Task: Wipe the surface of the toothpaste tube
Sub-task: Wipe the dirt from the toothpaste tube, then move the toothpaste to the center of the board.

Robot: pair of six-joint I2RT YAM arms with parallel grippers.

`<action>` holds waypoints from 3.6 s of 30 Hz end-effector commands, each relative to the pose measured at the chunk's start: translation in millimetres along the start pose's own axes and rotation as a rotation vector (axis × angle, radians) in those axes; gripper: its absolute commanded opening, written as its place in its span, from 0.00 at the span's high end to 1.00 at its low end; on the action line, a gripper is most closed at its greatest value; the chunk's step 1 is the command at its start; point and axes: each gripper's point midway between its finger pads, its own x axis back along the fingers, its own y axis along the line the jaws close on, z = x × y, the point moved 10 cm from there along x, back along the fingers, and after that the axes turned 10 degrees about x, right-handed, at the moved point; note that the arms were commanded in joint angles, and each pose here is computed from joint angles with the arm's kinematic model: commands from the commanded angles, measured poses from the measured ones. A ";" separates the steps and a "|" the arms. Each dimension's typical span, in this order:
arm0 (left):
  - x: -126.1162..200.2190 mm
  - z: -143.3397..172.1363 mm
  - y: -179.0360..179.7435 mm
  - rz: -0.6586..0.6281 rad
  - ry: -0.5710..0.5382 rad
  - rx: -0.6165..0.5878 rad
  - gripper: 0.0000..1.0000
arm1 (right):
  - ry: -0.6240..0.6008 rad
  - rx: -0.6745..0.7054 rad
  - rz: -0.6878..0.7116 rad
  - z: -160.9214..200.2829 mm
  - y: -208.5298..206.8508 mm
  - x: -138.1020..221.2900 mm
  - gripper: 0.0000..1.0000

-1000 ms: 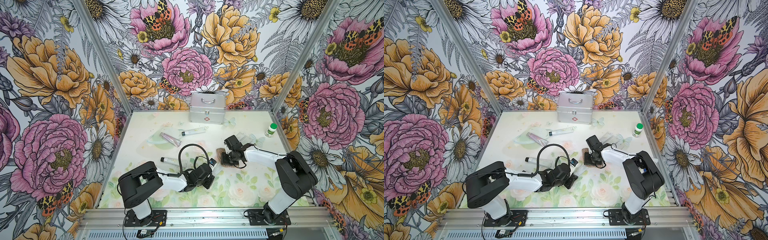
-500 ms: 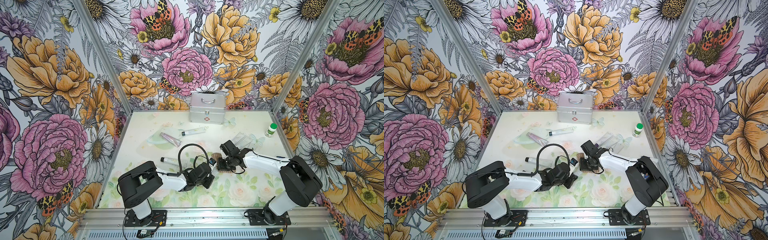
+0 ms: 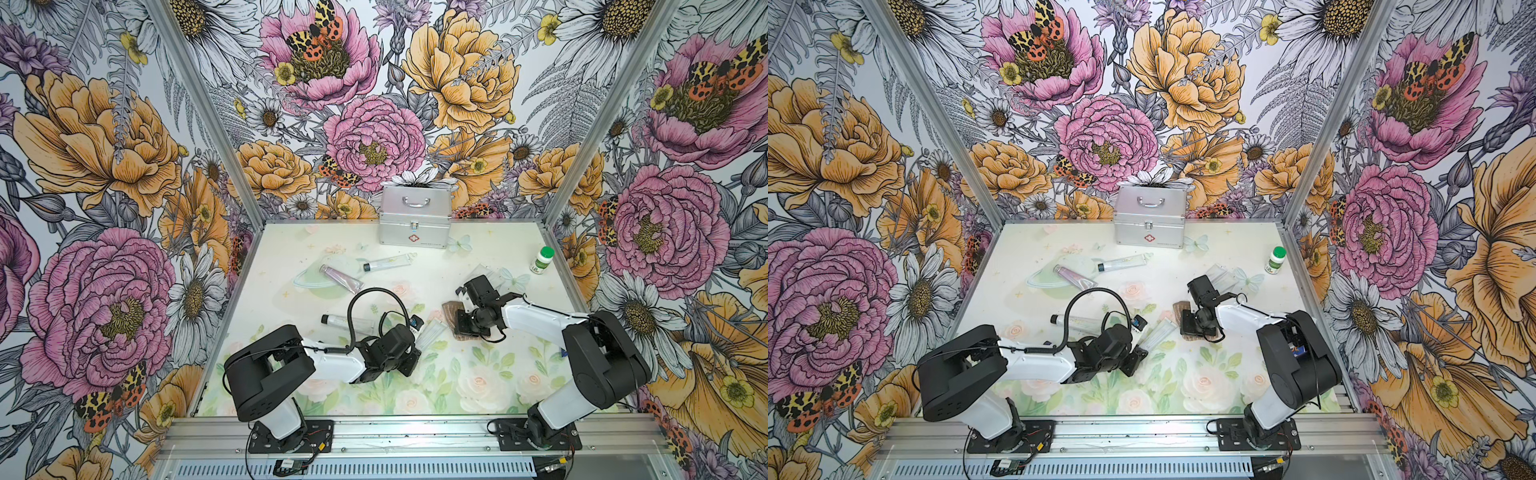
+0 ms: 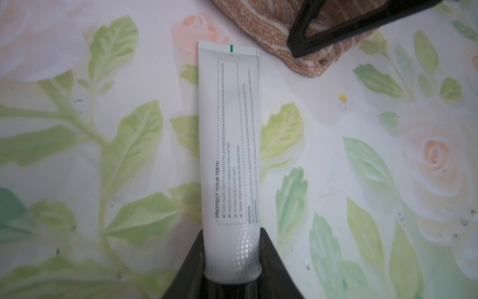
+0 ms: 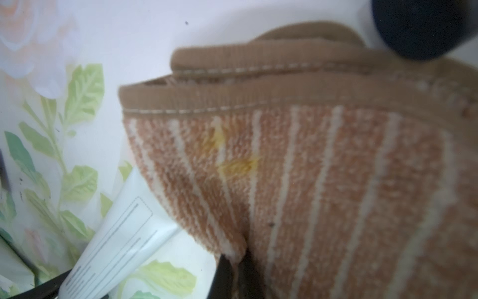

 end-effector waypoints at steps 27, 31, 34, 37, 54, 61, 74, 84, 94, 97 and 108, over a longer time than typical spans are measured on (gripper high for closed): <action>-37.1 -79.5 43.8 -0.043 0.017 0.113 0.72 | 0.093 -0.051 0.088 105.8 2.1 6.8 1.00; -61.1 -99.0 38.7 -0.017 0.046 0.086 0.71 | 0.093 -0.047 0.089 103.6 3.5 6.8 1.00; -77.4 -114.5 34.8 0.009 0.053 0.075 0.71 | 0.091 -0.044 0.089 100.3 5.5 6.9 1.00; -93.5 -128.0 32.4 0.028 0.052 0.070 0.71 | 0.081 -0.042 0.085 97.8 7.0 8.5 1.00; -155.9 -190.4 18.7 0.192 0.013 0.119 0.69 | 0.051 -0.033 0.111 92.4 7.3 10.8 1.00; -147.5 -199.2 11.6 0.180 -0.029 0.138 0.46 | 0.050 -0.022 0.123 86.5 9.2 9.6 1.00; 18.3 -177.3 44.3 -0.139 -0.169 0.234 0.26 | 0.042 0.007 0.106 79.0 14.0 10.1 1.00; 118.2 -74.5 64.7 -0.379 -0.147 0.447 0.23 | 0.035 0.047 0.089 69.5 20.9 11.8 1.00; 132.8 0.5 54.6 -0.532 -0.121 0.662 0.17 | 0.025 0.060 0.070 65.9 24.4 13.0 1.00; 131.6 17.4 62.7 -0.548 -0.129 0.740 0.16 | 0.020 0.061 0.064 67.2 24.3 14.7 1.00; 145.7 49.1 98.0 -0.530 -0.200 0.920 0.11 | 0.022 0.064 0.062 70.9 22.3 14.7 1.00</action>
